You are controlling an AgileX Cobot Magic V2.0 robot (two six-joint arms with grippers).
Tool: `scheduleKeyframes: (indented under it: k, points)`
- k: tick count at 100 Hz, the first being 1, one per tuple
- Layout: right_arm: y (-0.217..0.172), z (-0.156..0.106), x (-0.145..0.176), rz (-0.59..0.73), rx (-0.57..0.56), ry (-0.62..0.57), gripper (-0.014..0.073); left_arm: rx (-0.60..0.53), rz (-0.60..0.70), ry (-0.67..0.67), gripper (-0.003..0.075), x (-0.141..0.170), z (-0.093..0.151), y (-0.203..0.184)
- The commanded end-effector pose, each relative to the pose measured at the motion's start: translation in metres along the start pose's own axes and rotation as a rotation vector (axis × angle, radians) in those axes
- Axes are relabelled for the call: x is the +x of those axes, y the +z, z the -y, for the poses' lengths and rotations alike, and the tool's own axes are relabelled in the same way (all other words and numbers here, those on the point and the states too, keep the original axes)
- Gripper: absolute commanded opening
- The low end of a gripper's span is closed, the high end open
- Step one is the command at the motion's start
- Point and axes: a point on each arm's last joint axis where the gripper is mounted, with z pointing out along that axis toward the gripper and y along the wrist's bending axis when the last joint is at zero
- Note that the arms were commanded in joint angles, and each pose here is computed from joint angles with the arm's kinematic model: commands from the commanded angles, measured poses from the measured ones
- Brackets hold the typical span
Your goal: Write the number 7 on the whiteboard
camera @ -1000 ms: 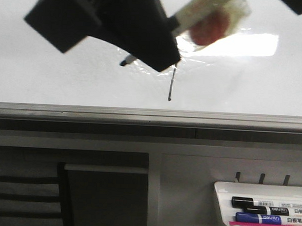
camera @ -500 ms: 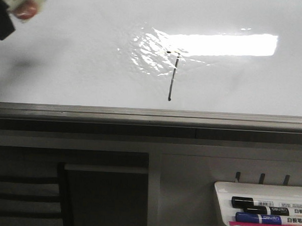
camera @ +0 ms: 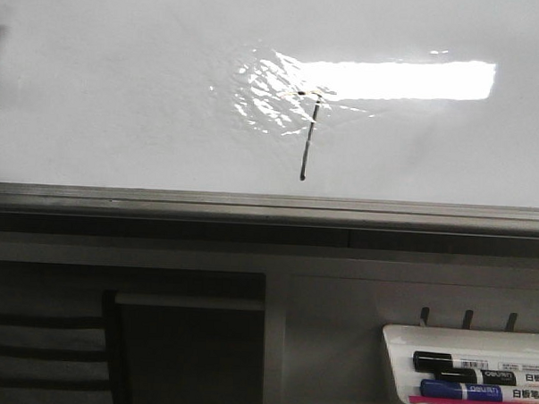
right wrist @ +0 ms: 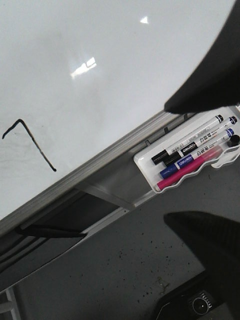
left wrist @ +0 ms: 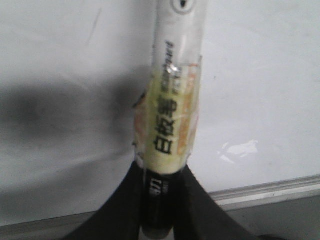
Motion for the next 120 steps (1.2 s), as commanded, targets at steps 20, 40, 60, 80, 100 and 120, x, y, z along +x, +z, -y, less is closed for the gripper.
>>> scheduleKeyframes:
  k: [20,40,60,80,100,120]
  points:
    - [-0.006,0.006,-0.010,0.077,0.051,-0.003,0.0386,0.029,0.080,-0.076,-0.0020,-0.014,0.002,0.004]
    - [-0.006,0.006,-0.010,0.086,0.055,-0.002,0.0386,0.025,0.109,-0.076,0.0048,-0.016,0.001,0.004]
    - [-0.006,0.007,-0.011,0.089,0.056,-0.002,0.0386,0.029,0.112,-0.085,0.0238,-0.016,0.001,0.004]
    - [-0.006,0.007,-0.011,0.092,0.062,-0.005,0.0386,0.032,0.116,-0.071,0.0298,-0.019,0.002,-0.002]
    - [-0.014,0.009,-0.014,0.077,0.059,0.138,0.0386,0.030,0.145,-0.027,0.0295,-0.021,0.005,-0.042]
    - [-0.026,0.013,-0.011,0.075,0.102,0.405,0.0386,0.038,0.258,-0.010,0.0295,-0.008,0.010,-0.102]
